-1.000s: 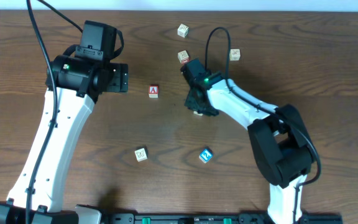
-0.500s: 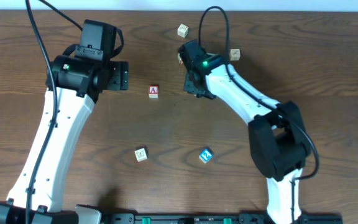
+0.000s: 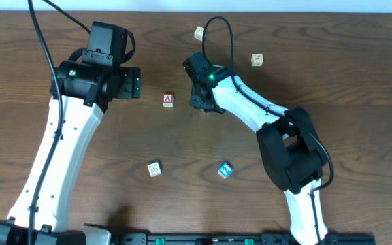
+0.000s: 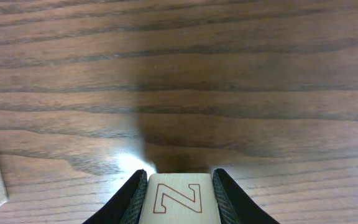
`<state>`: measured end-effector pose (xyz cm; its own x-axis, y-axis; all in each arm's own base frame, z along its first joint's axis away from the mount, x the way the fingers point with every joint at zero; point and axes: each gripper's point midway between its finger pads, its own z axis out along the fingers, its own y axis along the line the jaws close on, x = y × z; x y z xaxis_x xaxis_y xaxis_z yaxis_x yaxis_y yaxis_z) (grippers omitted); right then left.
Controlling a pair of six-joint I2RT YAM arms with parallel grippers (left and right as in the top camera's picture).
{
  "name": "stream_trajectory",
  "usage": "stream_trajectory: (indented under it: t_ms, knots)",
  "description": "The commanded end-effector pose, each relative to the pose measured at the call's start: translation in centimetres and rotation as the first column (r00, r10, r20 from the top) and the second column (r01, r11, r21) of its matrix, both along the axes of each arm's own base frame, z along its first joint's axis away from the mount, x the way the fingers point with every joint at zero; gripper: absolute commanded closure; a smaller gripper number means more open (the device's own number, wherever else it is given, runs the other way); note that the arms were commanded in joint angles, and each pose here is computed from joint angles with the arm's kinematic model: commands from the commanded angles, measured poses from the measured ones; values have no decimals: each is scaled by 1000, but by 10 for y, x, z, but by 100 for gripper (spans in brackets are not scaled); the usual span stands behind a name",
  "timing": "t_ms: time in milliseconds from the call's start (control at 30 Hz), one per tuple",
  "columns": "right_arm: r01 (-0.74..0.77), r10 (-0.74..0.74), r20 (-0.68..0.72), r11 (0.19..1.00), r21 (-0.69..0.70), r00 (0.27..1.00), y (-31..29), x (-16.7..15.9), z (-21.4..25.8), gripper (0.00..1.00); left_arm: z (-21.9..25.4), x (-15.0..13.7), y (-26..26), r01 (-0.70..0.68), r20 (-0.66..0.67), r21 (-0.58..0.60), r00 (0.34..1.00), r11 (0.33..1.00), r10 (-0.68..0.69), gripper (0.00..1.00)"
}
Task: Spell out Ai2
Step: 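Carry the 'I' block and place it right of the 'A' block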
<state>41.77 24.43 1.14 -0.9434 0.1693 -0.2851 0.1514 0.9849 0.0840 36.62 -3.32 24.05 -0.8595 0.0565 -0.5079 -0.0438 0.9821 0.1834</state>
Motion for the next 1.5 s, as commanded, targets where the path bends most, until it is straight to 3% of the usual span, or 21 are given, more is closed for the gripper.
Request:
stream_trajectory:
  t_ms: [0, 700, 967, 1067, 1267, 1467]
  knots:
    - [-15, 15, 7, 1000, 11, 1000, 7, 1, 3, 70, -2, 0, 1, 7, -8, 3, 1000, 1000, -7, 5]
    - [-10, 9, 16, 999, 50, 1000, 16, 3, 7, 49, -2, 0, 1, 7, -7, 4, 1000, 1000, -7, 5]
    - [-34, 31, 57, 998, 51, 998, 23, 18, 41, 48, -2, 0, 1, 7, -7, 5, 1000, 1000, -7, 5]
    - [11, -8, 61, 999, -50, 998, 4, 18, 65, 48, -2, -1, 2, 4, -9, 11, 1000, 1000, -4, 5]
    - [92, -90, 20, 986, -141, 996, -50, 6, 98, 33, -40, -6, 4, 23, -76, 35, 997, 999, -20, 5]
    - [193, -178, 81, 950, -245, 981, -113, -4, 150, 35, -89, -1, -16, 69, -74, -65, 995, 995, -74, 5]
